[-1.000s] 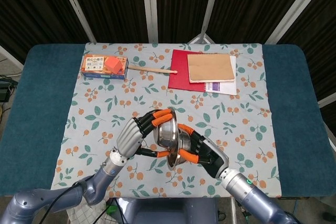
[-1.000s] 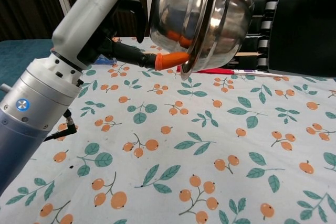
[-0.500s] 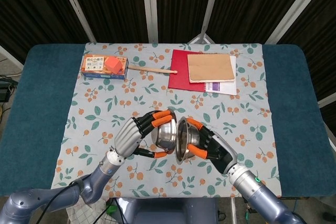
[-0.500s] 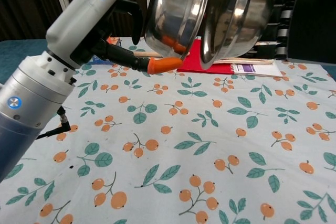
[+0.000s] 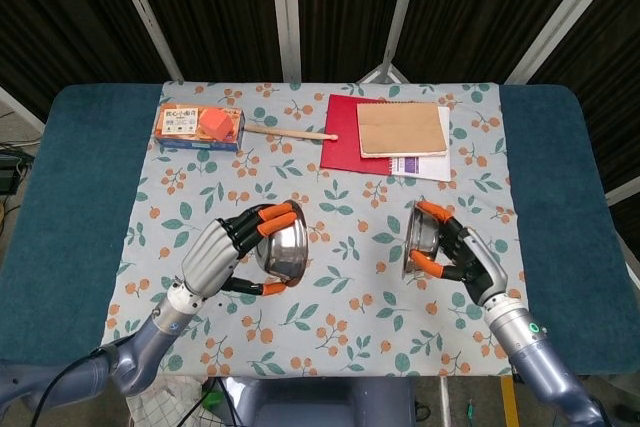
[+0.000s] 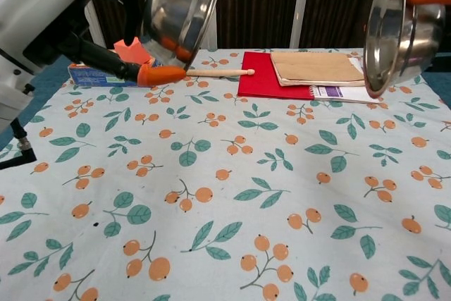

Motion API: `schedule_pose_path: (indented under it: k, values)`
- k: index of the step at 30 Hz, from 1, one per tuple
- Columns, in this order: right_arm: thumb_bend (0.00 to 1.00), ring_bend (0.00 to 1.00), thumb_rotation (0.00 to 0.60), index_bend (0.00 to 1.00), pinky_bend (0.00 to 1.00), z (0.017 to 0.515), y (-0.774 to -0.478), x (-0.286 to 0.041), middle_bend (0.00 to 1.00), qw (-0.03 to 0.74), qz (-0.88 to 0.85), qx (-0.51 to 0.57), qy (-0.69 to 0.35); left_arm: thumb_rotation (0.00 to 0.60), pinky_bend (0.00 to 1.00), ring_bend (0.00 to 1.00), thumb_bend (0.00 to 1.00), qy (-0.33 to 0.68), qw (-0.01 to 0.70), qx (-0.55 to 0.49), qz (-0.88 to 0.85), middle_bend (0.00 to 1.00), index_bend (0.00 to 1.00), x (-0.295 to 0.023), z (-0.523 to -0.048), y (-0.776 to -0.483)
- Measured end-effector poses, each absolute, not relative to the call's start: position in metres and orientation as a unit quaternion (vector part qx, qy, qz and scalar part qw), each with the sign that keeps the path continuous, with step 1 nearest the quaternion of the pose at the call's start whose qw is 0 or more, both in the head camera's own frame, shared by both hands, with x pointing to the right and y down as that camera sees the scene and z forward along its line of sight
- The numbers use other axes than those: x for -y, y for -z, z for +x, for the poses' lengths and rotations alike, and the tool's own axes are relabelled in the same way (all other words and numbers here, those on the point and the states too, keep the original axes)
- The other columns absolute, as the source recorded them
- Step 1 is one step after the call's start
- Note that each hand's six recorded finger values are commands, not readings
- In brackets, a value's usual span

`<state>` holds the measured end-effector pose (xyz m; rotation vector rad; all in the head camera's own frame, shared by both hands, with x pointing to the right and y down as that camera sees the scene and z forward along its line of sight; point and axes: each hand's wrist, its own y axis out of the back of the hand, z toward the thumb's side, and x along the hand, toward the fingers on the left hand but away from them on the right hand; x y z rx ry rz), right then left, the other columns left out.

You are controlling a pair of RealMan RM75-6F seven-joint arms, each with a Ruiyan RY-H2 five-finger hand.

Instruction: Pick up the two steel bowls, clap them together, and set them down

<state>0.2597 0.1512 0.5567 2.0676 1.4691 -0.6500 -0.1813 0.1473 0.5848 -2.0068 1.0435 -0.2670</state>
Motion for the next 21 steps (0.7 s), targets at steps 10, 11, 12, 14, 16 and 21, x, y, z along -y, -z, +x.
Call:
schedule_pose_path:
  k: [10, 11, 12, 14, 16, 21]
  values:
    - [0.37, 0.55, 0.6, 0.66, 0.77, 0.287, -0.63, -0.176, 0.58, -0.004, 0.779, -0.496, 0.384, 0.6, 0.65, 0.44, 0.28, 0.233, 0.363, -0.369, -0.823, 0.54, 0.42, -0.159, -0.211, -0.618]
    - [0.37, 0.55, 0.6, 0.66, 0.76, 0.29, -0.636, -0.178, 0.58, -0.022, 0.777, -0.492, 0.392, 0.6, 0.65, 0.44, 0.28, 0.247, 0.349, -0.367, -0.826, 0.54, 0.42, -0.16, -0.216, -0.624]
    - [0.37, 0.54, 0.6, 0.65, 0.75, 0.293, -0.641, -0.181, 0.58, -0.04, 0.775, -0.488, 0.399, 0.6, 0.65, 0.44, 0.28, 0.255, 0.341, -0.367, -0.827, 0.54, 0.42, -0.16, -0.219, -0.629]
    - [0.37, 0.54, 0.6, 0.65, 0.74, 0.296, -0.651, -0.187, 0.57, -0.084, 0.772, -0.476, 0.413, 0.6, 0.65, 0.44, 0.28, 0.27, 0.334, -0.365, -0.826, 0.54, 0.42, -0.161, -0.225, -0.638]
    - [0.37, 0.53, 0.6, 0.64, 0.71, 0.296, -0.66, -0.194, 0.56, -0.135, 0.767, -0.459, 0.427, 0.6, 0.63, 0.43, 0.28, 0.281, 0.33, -0.361, -0.826, 0.53, 0.42, -0.162, -0.23, -0.645]
    - [0.37, 0.5, 0.6, 0.61, 0.67, 0.297, -0.679, -0.212, 0.54, -0.22, 0.754, -0.418, 0.457, 0.6, 0.58, 0.42, 0.28, 0.317, 0.318, -0.336, -0.828, 0.52, 0.41, -0.166, -0.236, -0.664]
